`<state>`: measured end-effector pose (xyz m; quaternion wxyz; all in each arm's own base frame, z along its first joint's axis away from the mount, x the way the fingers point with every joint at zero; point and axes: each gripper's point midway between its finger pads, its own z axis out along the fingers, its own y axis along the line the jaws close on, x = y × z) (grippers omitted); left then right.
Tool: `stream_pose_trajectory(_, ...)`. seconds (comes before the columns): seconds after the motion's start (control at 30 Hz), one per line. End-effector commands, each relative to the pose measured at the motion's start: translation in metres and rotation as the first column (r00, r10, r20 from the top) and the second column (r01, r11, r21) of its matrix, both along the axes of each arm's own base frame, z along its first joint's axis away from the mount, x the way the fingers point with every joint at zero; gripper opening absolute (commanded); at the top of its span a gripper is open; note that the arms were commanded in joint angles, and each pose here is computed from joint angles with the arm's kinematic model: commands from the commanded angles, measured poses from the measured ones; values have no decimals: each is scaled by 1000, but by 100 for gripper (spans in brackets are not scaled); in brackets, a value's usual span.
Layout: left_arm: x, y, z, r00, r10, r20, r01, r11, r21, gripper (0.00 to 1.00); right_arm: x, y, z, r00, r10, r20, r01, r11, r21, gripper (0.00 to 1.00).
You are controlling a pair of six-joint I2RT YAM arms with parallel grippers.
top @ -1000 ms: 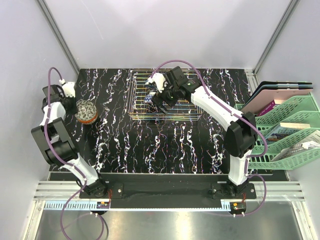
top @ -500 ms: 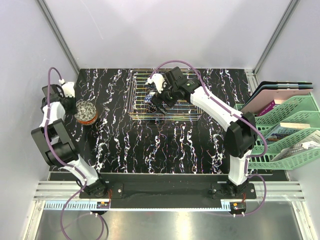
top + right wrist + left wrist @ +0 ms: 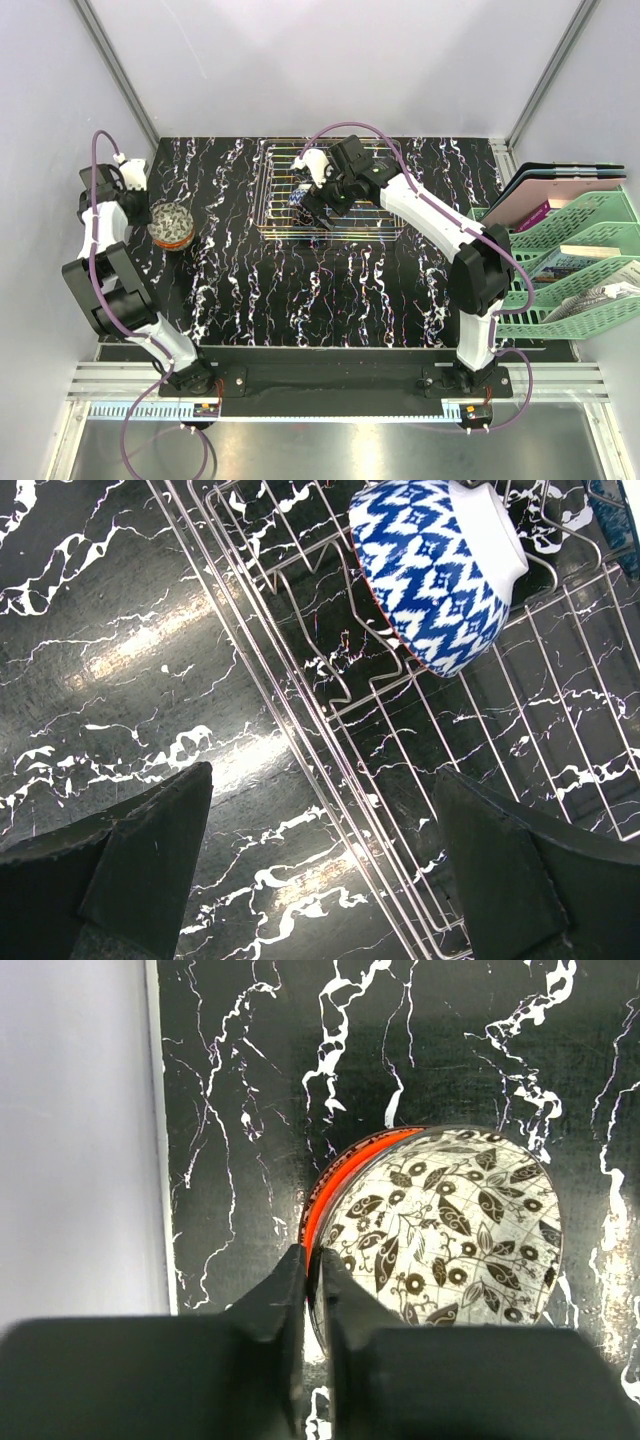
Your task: Load the bowls into the dish rack
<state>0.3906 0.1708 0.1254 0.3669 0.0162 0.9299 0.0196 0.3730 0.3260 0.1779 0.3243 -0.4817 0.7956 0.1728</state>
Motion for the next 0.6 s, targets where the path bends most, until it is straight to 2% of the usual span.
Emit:
stream_pose_trajectory(0.0,12,3,38,995,-11,100,7,999,40,0,-5,8,28,998,28,56,-30,998,53,99)
stream_pose_trajectory(0.1,12,4,38,995,-11,100,7,999,43,1,-5,9,28,998,27,57,-31,998,54,99)
stream_pose_trajectory(0.17,12,4,35,996,-13,94,9,999,44,16,-4,9,28,998,26,56,-29,998,55,99)
stream_pose_trajectory(0.33,10,3,24,998,-13,69,11,1000,29,35,-5,11,26,998,31,53,-33,998,54,99)
stream_pose_trajectory(0.57,9,3,15,999,-14,49,13,1000,21,35,-6,12,27,998,33,54,-36,998,55,99)
